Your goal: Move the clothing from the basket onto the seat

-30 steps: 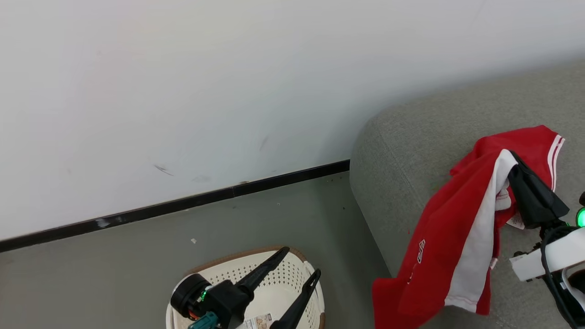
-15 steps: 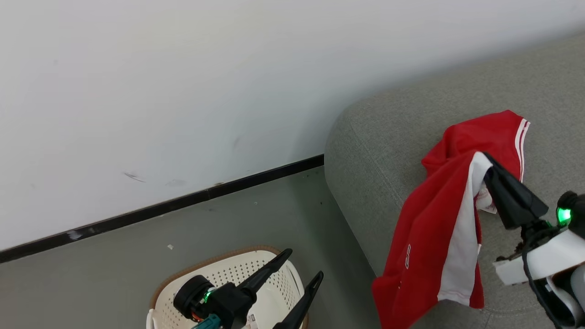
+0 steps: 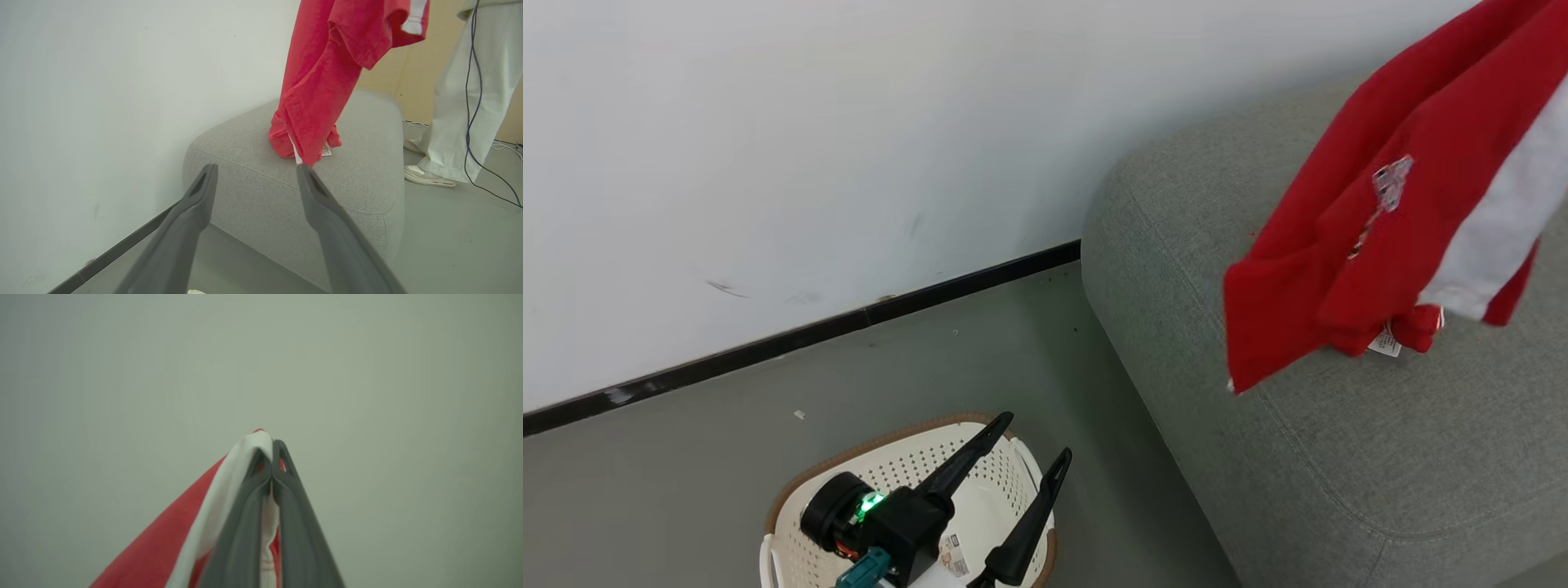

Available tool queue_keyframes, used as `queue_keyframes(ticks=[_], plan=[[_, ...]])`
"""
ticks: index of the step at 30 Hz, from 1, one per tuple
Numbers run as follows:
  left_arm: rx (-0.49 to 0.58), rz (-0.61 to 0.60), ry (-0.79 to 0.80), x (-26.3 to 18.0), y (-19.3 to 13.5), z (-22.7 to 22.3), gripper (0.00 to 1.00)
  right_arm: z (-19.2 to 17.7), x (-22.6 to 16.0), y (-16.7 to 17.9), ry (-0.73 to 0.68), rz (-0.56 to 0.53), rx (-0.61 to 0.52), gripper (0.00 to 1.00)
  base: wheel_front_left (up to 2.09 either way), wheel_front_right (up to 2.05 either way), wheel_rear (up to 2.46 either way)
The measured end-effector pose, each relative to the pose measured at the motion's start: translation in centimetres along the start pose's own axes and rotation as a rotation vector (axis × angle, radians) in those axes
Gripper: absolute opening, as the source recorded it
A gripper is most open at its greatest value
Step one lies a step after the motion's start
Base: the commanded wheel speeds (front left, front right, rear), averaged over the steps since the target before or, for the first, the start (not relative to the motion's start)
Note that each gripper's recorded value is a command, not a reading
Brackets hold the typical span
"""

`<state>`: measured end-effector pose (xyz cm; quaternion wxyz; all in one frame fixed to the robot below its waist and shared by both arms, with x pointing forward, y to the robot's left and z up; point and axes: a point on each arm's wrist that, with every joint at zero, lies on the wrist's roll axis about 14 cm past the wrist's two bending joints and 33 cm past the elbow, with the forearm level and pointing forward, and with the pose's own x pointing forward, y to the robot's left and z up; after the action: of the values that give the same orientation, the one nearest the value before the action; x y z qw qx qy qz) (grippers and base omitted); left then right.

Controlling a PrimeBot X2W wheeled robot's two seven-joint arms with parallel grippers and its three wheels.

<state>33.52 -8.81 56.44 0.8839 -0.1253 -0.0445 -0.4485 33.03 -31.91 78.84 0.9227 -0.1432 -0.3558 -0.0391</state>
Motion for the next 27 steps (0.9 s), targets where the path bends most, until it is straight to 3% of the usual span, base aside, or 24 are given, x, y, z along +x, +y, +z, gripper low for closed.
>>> queue_keyframes(ticks=[8, 17, 22, 27], plan=[[0.003, 0.029, -0.005, 0.3, 1.7, -0.1, 1.00, 0.1, 2.7, -7.0, 0.058, -0.134, -0.105, 0.00, 0.00, 0.00, 0.00], [0.018, 0.039, -0.011, 1.0, 3.1, 0.0, 1.00, -4.5, 2.6, -12.1, 0.235, -0.257, -0.155, 0.00, 0.00, 0.00, 0.00], [0.025, 0.050, -0.011, 1.3, 4.1, 0.0, 1.00, -8.2, 2.0, -12.9, 0.340, -0.281, -0.181, 0.00, 0.00, 0.00, 0.00], [0.028, 0.061, 0.000, 1.4, 4.9, -0.3, 1.00, -12.9, 1.5, -11.5, 0.432, -0.262, -0.167, 0.00, 0.00, 0.00, 0.00]])
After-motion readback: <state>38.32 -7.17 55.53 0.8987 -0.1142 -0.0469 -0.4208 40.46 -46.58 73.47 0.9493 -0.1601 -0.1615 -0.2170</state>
